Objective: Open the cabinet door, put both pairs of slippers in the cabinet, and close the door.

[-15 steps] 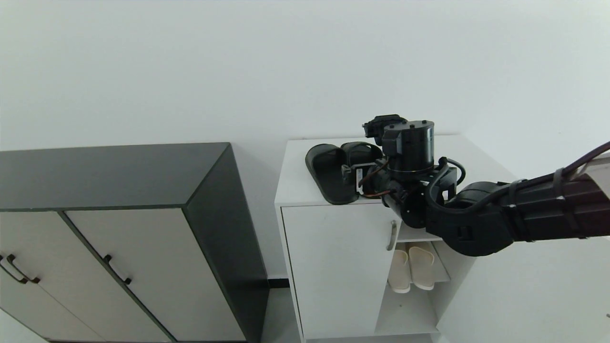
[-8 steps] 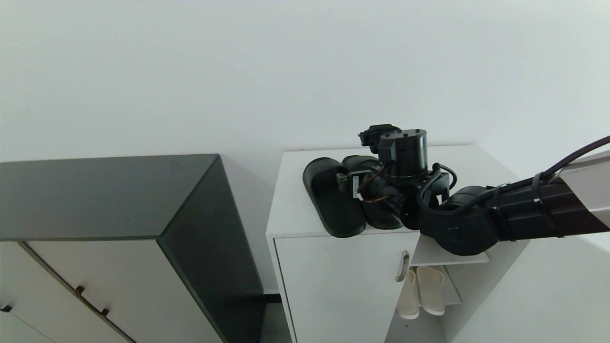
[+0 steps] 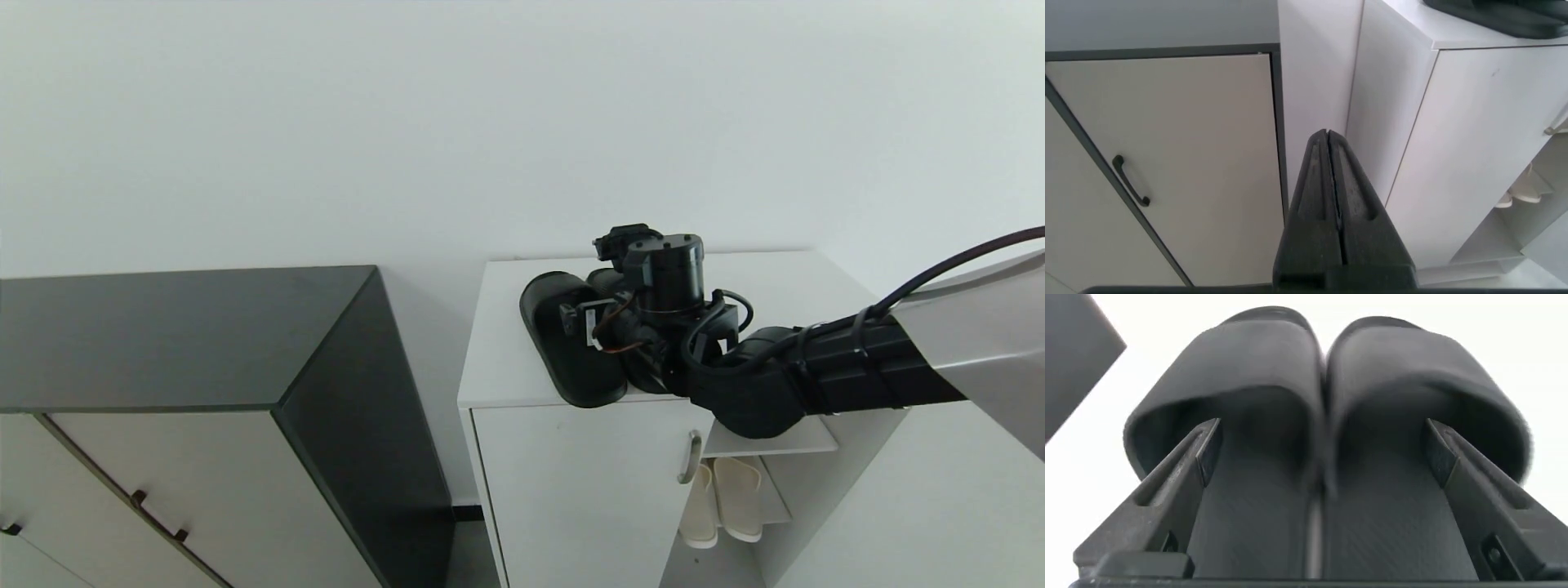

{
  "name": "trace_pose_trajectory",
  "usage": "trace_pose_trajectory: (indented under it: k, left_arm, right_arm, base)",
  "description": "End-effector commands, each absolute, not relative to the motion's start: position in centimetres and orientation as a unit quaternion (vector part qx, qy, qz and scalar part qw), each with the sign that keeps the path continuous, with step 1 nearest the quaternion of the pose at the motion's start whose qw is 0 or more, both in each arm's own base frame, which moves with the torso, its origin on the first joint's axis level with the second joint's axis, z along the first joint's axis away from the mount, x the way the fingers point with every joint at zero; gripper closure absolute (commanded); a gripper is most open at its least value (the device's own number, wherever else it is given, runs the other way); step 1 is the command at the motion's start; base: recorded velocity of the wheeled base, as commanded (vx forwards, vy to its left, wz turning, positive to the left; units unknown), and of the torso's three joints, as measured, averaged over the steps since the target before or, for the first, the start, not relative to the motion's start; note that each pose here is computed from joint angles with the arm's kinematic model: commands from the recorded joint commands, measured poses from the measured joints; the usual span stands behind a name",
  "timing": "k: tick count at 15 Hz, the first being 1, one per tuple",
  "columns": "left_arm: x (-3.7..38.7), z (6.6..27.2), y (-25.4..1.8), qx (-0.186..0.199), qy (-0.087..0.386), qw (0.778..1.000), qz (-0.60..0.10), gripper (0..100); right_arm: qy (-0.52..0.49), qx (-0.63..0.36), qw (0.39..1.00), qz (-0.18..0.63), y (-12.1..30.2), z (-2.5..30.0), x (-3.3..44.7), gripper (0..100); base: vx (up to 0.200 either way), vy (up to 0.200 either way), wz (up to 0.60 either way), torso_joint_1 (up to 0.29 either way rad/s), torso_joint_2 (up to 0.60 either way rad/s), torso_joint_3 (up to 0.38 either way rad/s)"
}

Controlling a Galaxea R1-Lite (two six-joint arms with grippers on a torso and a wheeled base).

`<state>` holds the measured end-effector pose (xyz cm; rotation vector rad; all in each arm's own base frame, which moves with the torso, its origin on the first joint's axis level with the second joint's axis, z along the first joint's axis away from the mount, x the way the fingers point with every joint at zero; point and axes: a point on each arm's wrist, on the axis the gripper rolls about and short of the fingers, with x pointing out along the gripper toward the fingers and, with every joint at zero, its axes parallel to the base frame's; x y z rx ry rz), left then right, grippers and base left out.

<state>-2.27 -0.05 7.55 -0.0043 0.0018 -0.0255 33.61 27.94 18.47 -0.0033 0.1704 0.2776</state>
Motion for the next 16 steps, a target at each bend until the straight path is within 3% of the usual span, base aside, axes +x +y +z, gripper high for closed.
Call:
trace_pose_trajectory:
  k: [1, 5, 6, 13, 16]
  left_arm:
    - [-2.3, 7.6, -0.1, -0.002, 0.002, 1.0, -0.013, 100]
    - [-2.3, 7.6, -0.1, -0.002, 0.002, 1.0, -0.013, 100]
    - [-2.3, 7.6, -0.1, -0.002, 0.002, 1.0, -0.013, 100]
    - [-2.3, 7.6, -0.1, -0.002, 0.002, 1.0, -0.013, 100]
    - [-2.3, 7.6, -0.1, -0.002, 0.002, 1.0, -0.013, 100]
  right_arm:
    - [0.086, -0.004, 0.987, 0.135, 28.9, 17.2, 35.1, 0]
    - [0.072, -0.008, 0.989, 0.126, 29.5, 16.7, 37.2, 0]
    - [0.071, -0.007, 0.989, 0.127, 29.5, 16.8, 37.3, 100]
    - [0.073, -0.008, 0.99, 0.124, 29.2, 16.8, 37.0, 100]
    - [0.054, 0.002, 0.989, 0.136, 28.4, 18.8, 34.3, 100]
  base:
    - [0.0, 0.0, 0.0, 0.0, 0.0, 0.0]
    - [0.0, 0.0, 0.0, 0.0, 0.0, 0.0]
    - [0.0, 0.0, 0.0, 0.0, 0.0, 0.0]
    - [0.0, 0.0, 0.0, 0.0, 0.0, 0.0]
    - [0.0, 0.0, 0.0, 0.0, 0.0, 0.0]
